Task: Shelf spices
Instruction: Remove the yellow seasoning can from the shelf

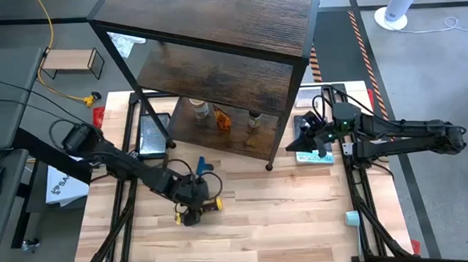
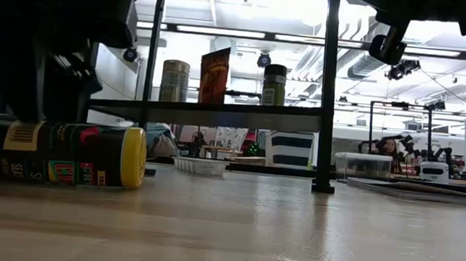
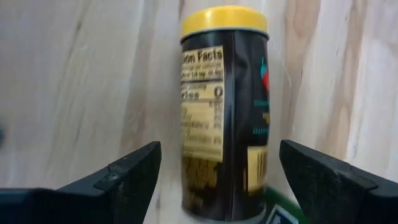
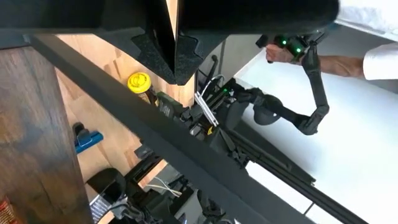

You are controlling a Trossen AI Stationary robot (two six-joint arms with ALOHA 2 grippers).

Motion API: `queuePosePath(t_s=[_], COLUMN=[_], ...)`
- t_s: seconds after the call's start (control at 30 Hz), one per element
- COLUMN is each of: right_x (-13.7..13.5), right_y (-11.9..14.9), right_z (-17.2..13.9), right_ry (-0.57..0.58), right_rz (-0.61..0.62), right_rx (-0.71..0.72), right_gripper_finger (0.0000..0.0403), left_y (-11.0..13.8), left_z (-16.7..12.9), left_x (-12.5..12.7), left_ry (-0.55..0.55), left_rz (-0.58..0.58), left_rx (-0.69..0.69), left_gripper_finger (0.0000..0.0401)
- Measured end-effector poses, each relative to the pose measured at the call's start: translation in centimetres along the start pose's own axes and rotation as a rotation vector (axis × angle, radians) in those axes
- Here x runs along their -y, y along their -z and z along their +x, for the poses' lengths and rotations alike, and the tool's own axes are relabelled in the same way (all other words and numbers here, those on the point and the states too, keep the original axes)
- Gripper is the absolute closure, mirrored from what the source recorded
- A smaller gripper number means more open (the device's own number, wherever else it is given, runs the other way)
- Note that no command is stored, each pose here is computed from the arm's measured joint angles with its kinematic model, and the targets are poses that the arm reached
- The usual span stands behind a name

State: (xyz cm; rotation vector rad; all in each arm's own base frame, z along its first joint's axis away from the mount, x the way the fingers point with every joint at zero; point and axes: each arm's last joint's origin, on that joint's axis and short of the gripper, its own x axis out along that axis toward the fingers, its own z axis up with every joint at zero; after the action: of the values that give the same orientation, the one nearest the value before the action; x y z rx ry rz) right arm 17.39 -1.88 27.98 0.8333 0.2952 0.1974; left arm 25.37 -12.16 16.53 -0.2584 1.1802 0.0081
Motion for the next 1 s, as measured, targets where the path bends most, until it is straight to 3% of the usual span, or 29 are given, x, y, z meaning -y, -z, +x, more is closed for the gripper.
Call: queuePosePath(t_s=[0.17, 0.33, 0.53, 0.7, 0.87, 1.0], right_x=[0.0, -0.1, -0.9, -2.3, -4.3, -6.0], right_y=[0.1, 0.1, 0.3, 0.8, 1.2, 1.7], right_z=[0.0, 0.0, -0.7, -1.5, -1.4, -0.6], right_ry=[0.002, -0.024, -0.115, -0.158, -0.18, -0.168], right_rz=[-0.021, -0.023, -0.028, 0.014, 0.037, 0.032], right_rx=[-0.008, -0.03, -0.07, -0.045, 0.104, 0.272], right_gripper_finger=[0.0403, 0.0403, 0.0403, 0.0403, 0.0403, 0.0403], left_y=[-0.7, -0.8, -1.1, -1.3, -1.0, 0.6], left_z=[1.8, 2.9, 1.6, -0.7, -5.1, -8.2], left_x=[1.0, 1.8, 2.9, 3.8, 4.8, 4.8], left_ry=[-0.017, -0.102, -0.226, -0.276, -0.315, -0.337], left_rz=[0.002, -0.045, -0.065, -0.099, -0.18, -0.29], left_rx=[-0.051, -0.153, -0.158, -0.017, 0.305, 0.592], left_gripper_finger=[0.0078, 0.0083, 0.0153, 0.025, 0.0252, 0.0249])
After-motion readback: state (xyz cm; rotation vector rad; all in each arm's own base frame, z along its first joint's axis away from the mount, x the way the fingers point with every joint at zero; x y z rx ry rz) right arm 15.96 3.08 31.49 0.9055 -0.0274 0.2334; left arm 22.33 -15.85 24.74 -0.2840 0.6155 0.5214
